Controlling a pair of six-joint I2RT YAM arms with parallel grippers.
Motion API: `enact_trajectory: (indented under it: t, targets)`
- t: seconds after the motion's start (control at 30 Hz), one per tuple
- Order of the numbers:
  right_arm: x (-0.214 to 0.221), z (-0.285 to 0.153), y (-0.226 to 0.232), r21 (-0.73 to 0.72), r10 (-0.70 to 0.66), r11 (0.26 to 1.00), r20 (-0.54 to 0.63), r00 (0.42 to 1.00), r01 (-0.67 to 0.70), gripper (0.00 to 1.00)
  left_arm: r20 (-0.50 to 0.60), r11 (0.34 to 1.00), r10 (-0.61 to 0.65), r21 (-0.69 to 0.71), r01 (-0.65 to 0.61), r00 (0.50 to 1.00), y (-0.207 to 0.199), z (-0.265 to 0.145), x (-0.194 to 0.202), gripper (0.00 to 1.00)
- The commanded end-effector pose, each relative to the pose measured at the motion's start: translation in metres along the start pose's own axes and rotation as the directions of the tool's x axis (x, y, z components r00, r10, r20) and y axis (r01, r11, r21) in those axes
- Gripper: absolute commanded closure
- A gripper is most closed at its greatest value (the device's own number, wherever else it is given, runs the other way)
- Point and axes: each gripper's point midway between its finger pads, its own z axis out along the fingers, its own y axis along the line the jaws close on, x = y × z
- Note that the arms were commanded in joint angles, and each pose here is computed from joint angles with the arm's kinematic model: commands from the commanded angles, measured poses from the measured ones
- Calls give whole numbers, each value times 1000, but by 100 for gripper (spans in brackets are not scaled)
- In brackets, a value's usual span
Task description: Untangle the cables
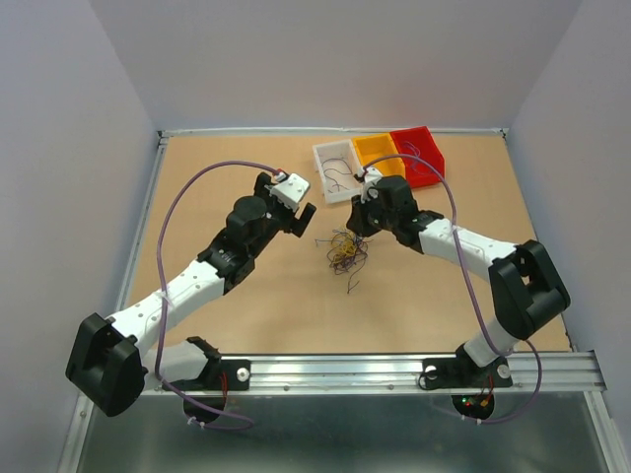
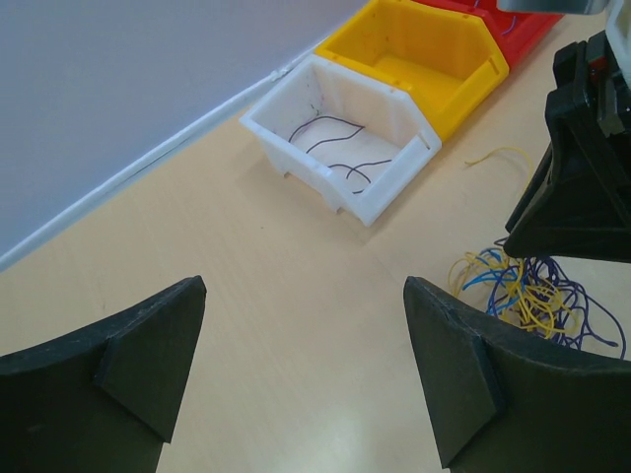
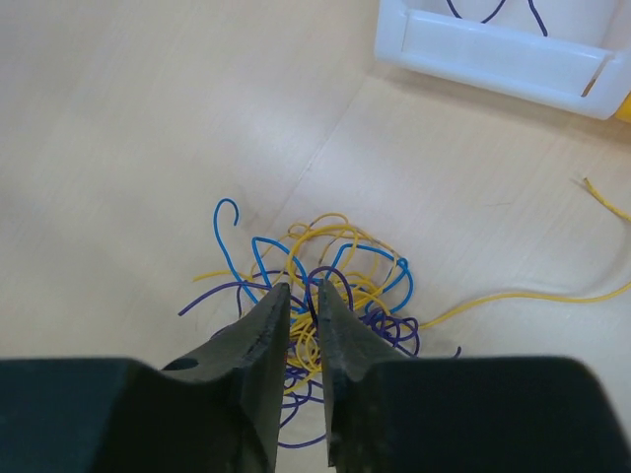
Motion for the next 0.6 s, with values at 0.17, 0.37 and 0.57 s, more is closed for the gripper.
enact_trajectory:
  t: [0.17,0.37,0.57]
  targets:
    - [-39,-14,24,-85,-46,995,86,995,53,100,111,997,9,81,-18,994,-12,-6,-20,8]
    - [-67,-71,75,-252,-62,959,259,964,129,100,169,979,7,199,-41,986,-33,-18,-25,8]
    - [-87,-139,114,-379,-10,905,434,901,193,99,239,936,-4,342,-80,971,-58,-36,-34,7]
